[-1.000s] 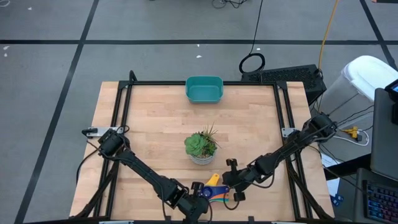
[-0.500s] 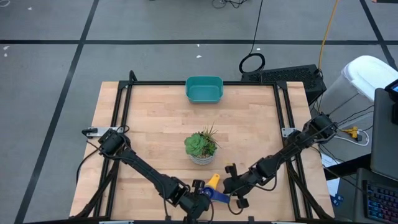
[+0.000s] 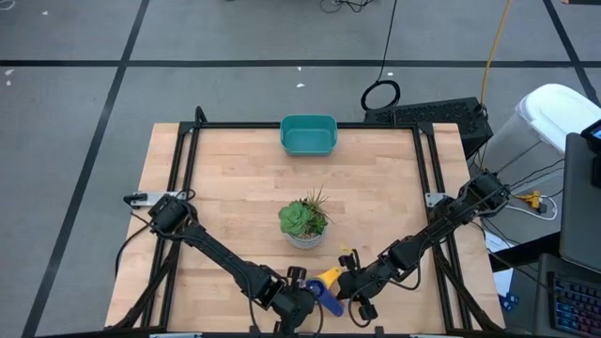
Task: Nest measuring cups in basket
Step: Adjust the nested measuring cups
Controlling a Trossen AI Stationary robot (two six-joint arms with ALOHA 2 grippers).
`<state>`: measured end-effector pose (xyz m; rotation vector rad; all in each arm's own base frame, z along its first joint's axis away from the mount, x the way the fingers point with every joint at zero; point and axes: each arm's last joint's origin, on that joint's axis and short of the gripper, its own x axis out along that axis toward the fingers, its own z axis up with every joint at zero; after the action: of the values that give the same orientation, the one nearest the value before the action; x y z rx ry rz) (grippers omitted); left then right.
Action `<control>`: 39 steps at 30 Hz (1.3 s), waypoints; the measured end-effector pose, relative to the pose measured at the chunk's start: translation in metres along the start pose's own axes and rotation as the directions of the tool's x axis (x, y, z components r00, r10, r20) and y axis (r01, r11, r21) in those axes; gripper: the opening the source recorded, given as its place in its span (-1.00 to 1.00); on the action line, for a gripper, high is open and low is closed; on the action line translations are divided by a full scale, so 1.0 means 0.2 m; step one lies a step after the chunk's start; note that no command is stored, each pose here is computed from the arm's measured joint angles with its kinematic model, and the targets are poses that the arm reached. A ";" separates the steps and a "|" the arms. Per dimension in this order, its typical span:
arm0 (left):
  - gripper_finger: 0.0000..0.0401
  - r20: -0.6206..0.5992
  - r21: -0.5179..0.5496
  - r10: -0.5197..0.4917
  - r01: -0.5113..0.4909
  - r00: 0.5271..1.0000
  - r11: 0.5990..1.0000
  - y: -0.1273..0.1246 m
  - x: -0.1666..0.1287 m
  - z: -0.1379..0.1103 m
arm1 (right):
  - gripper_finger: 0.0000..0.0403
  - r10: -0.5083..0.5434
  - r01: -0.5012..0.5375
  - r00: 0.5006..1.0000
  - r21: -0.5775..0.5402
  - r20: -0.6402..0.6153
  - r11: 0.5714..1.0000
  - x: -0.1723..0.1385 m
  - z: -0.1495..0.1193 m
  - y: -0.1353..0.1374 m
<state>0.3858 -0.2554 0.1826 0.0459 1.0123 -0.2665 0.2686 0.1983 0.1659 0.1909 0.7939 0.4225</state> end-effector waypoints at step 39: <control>-0.78 0.052 0.049 -0.051 0.048 0.997 0.998 -0.10 -0.01 0.00 | -1.00 -0.268 0.265 0.963 -0.074 -0.025 0.961 -0.17 -0.04 -0.22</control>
<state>0.3796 -0.2734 0.1857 0.0571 0.9551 -0.3358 0.2551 0.1442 0.1683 0.0097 0.8249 0.1987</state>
